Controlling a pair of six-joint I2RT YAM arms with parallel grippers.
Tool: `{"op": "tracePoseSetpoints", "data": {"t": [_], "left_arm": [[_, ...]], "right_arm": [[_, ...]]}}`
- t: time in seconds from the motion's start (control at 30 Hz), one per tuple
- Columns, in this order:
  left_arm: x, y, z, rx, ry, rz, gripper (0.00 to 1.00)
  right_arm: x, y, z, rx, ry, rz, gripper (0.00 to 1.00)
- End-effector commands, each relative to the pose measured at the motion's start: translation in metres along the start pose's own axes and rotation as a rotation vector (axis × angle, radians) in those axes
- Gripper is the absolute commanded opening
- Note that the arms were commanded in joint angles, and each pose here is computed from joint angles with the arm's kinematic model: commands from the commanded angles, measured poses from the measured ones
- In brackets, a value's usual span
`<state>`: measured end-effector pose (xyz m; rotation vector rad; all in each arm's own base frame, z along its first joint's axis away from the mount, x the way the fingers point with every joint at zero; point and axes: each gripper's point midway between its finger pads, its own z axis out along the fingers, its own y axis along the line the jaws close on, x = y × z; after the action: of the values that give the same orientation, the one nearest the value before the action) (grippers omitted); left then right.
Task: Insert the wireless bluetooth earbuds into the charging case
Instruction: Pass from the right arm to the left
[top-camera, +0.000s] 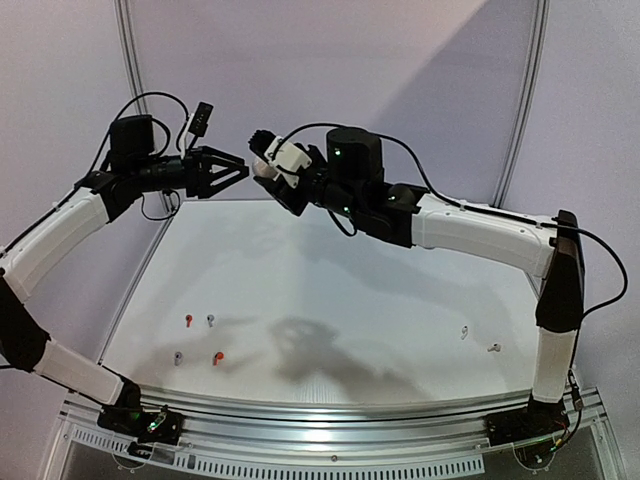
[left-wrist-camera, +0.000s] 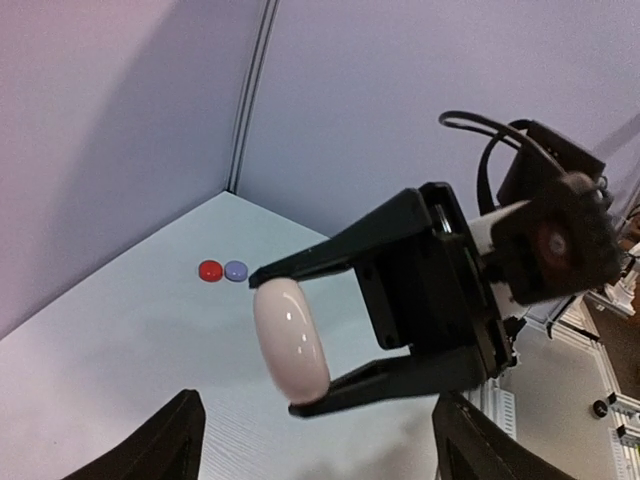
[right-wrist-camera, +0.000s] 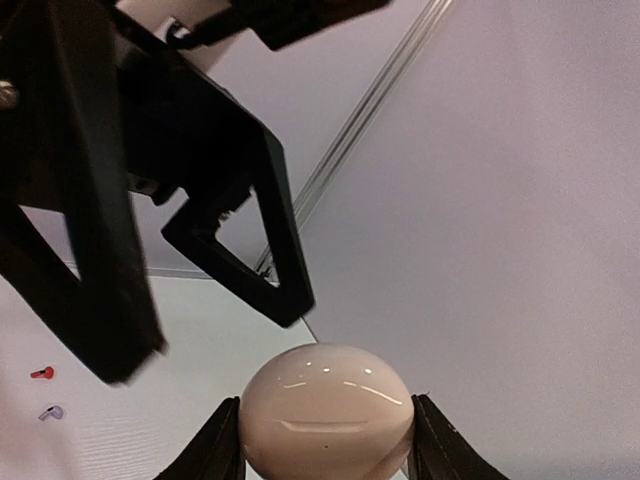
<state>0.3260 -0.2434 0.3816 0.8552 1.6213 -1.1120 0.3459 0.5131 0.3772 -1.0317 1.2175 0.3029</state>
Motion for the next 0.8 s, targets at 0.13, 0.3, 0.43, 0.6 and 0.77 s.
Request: {"op": "tracePoseSetpoints", "data": {"t": [0.13, 0.3, 0.43, 0.6, 0.77], "left_arm": [[0.001, -0.002, 0.024, 0.024, 0.042, -0.001, 0.58], [0.003, -0.006, 0.028, 0.060, 0.053, 0.001, 0.19], [0.003, -0.009, 0.027, 0.074, 0.052, 0.011, 0.00], [0.003, -0.020, 0.023, 0.124, 0.054, 0.058, 0.00], [0.006, -0.017, 0.013, 0.118, 0.071, 0.180, 0.00]], "right_arm": [[-0.015, 0.018, 0.006, -0.066, -0.073, -0.073, 0.28], [-0.018, 0.019, 0.006, -0.071, -0.084, -0.074, 0.28], [-0.015, 0.017, 0.007, -0.060, -0.071, -0.070, 0.28], [-0.012, 0.011, 0.006, -0.033, -0.049, -0.032, 0.54], [-0.014, 0.011, -0.011, -0.189, -0.010, 0.095, 0.99]]}}
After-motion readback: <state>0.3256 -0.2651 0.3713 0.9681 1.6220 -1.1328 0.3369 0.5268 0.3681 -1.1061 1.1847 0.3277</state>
